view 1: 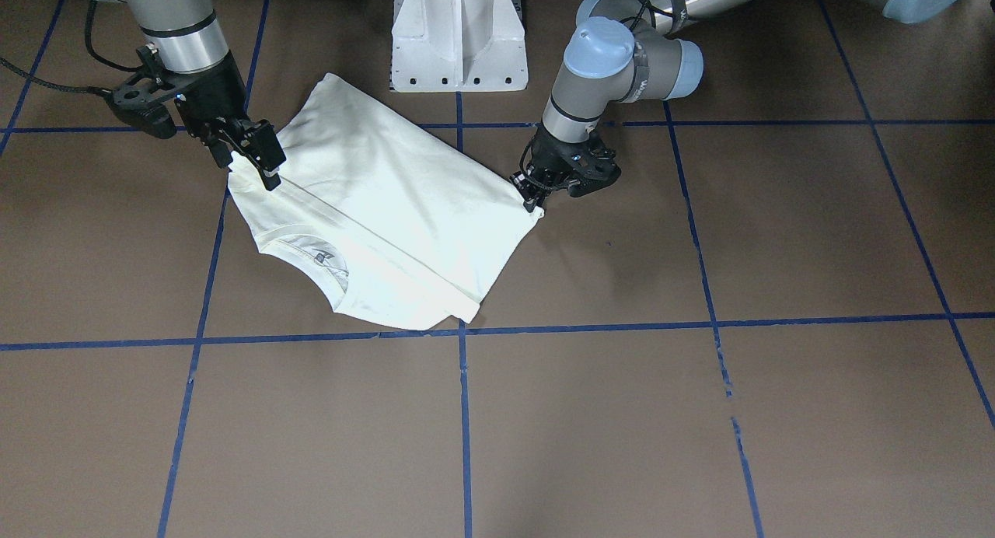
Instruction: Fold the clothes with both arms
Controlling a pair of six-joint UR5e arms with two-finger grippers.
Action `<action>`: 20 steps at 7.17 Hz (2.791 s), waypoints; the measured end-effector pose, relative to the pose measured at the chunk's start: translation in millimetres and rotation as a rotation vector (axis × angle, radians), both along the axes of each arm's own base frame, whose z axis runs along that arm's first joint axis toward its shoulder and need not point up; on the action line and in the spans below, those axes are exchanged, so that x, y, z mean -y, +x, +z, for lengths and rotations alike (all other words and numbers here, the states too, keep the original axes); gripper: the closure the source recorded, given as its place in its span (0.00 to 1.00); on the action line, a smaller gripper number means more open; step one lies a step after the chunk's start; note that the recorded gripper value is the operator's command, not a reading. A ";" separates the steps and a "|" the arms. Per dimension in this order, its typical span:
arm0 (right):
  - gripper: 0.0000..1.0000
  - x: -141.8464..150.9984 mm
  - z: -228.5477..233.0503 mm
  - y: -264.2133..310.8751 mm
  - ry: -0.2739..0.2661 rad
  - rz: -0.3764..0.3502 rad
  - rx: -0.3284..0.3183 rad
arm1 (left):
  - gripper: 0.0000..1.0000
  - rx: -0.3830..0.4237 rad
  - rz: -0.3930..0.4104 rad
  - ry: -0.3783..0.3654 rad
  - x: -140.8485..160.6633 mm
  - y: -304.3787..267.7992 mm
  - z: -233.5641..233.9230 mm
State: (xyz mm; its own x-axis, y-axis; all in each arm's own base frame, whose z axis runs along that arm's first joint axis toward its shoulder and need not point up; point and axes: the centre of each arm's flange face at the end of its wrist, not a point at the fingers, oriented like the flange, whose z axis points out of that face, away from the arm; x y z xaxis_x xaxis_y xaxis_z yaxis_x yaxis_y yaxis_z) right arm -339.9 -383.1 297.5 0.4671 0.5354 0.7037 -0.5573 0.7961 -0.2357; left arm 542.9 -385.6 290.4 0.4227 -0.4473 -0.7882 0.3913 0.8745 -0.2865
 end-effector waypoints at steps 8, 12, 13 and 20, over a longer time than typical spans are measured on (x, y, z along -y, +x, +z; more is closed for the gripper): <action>0.00 -1.5 -25.2 -26.6 0.022 -0.024 0.036 | 0.20 0.131 -0.214 0.235 312.5 -70.1 -44.0; 0.00 41.8 -82.6 -136.1 0.072 -0.113 0.029 | 0.20 -0.048 -0.111 0.295 222.2 -152.0 -34.6; 0.00 54.3 -99.4 -172.1 0.117 -0.177 -0.002 | 0.20 -0.068 -0.097 0.304 203.5 -167.7 -30.1; 0.00 32.1 -102.8 -297.8 0.340 -0.695 -0.331 | 0.20 -0.083 -0.083 0.310 183.1 -183.6 -23.8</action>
